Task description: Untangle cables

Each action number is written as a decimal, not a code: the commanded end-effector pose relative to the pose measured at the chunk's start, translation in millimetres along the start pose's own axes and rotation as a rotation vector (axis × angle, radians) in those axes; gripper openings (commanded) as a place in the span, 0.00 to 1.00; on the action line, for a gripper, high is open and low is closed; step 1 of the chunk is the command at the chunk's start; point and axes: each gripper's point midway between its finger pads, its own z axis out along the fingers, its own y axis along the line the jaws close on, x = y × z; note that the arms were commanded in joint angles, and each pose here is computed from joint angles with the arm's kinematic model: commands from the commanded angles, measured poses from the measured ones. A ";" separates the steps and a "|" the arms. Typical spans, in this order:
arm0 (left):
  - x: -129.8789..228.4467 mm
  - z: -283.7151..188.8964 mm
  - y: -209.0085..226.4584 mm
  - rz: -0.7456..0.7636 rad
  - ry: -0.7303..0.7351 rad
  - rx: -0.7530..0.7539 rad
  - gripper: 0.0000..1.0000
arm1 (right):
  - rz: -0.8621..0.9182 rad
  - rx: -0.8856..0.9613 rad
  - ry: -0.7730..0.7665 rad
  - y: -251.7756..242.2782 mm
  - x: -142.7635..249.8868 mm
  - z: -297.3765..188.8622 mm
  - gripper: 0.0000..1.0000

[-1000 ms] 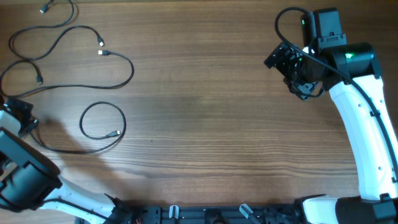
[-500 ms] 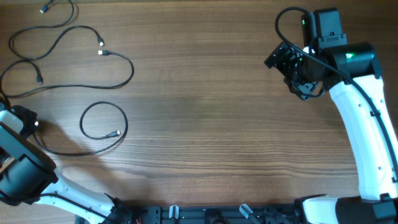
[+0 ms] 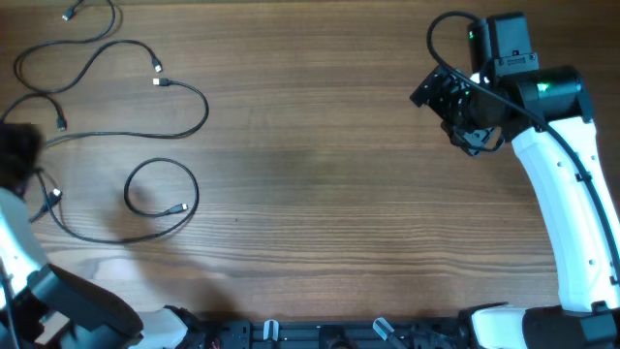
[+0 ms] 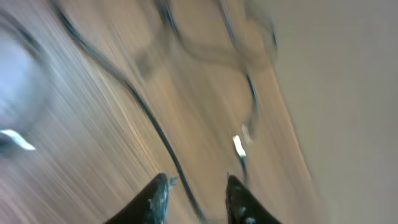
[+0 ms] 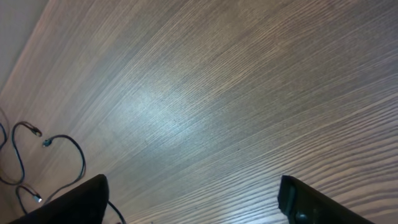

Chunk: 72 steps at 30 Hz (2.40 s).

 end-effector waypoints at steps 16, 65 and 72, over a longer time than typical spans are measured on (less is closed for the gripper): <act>261.5 39.6 -83.1 0.593 0.451 -0.226 1.00 | -0.069 0.047 0.056 -9.6 11.1 7.8 1.00; 279.7 39.2 41.0 0.561 0.623 -0.499 0.81 | -0.203 -0.016 0.054 3.3 9.2 8.2 1.00; 276.5 48.9 38.9 0.570 0.579 -0.473 0.69 | -0.203 -0.015 0.055 3.0 9.3 8.2 1.00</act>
